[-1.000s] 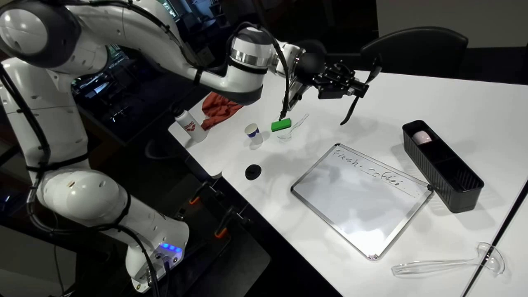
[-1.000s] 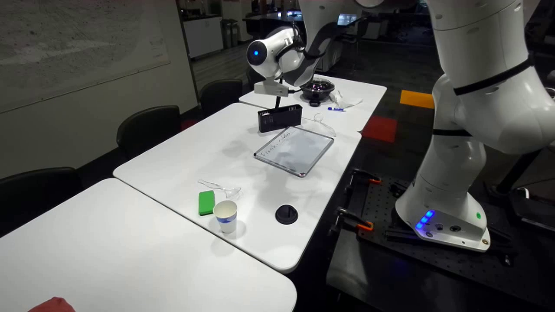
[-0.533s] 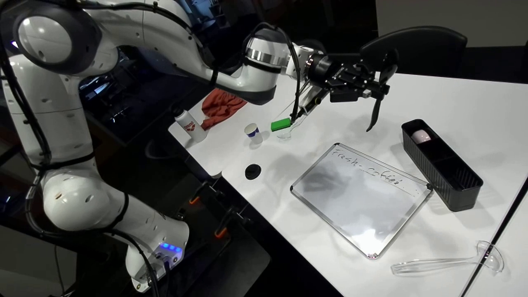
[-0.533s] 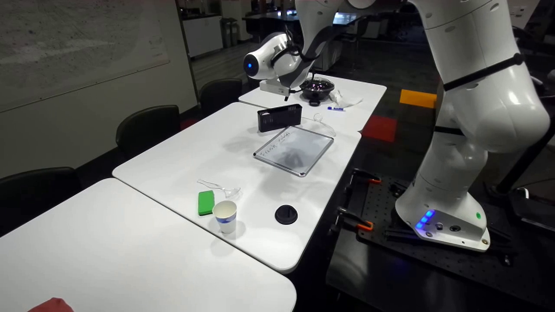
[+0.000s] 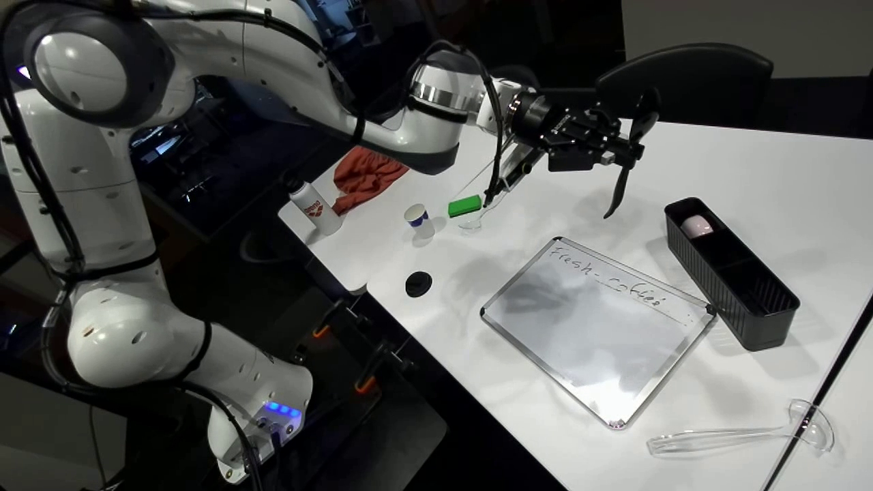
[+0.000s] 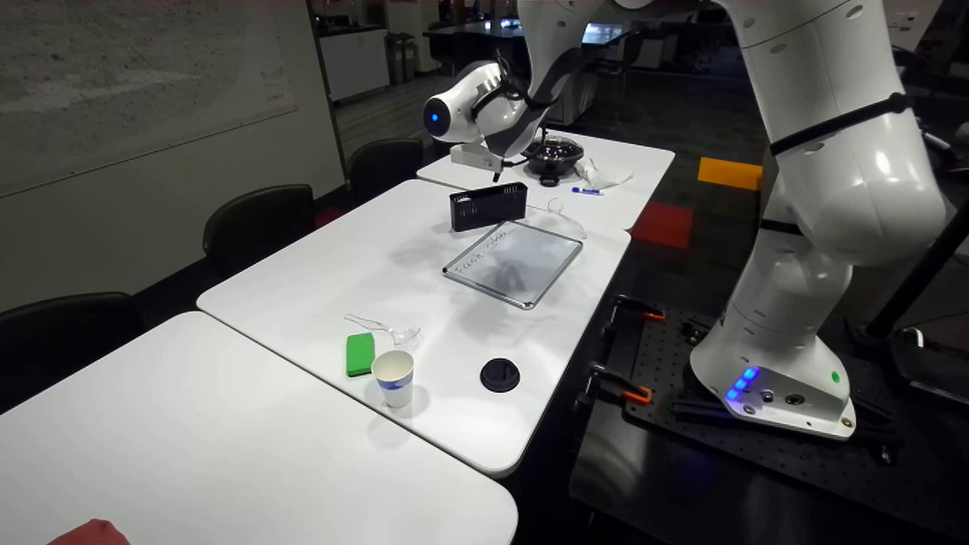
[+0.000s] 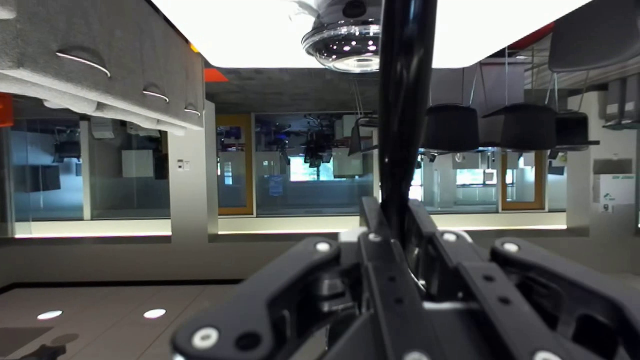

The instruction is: Put the black spoon in the cutlery stand

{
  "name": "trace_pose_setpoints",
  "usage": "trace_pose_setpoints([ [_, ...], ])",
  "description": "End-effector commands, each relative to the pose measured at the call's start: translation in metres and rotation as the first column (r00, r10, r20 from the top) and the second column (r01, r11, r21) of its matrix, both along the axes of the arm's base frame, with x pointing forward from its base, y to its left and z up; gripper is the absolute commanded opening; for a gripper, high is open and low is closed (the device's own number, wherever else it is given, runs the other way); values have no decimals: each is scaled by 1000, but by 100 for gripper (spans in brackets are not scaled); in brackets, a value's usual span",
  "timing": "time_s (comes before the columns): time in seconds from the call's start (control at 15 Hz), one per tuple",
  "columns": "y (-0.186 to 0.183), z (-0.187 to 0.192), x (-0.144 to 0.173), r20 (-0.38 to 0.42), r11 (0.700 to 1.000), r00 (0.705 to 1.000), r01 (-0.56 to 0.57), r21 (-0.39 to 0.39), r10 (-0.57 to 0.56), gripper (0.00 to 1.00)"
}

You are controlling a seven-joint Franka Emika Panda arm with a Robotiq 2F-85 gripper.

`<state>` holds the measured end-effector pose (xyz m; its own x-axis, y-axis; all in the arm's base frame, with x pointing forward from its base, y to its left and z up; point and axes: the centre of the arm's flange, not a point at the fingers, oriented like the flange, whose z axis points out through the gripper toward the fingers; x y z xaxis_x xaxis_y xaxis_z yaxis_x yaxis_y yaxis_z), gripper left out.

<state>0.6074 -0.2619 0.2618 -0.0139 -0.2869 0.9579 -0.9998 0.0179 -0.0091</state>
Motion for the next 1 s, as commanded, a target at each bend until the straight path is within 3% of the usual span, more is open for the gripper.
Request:
trace_pose_setpoints([
  [0.0,-25,-14,32,6,999,999,-40,-32,40,4],
  [0.4,-70,-38,65,-18,989,996,-88,-122,86,4],
  [0.93,-83,-90,97,-54,962,977,-214,-168,208,4],
])
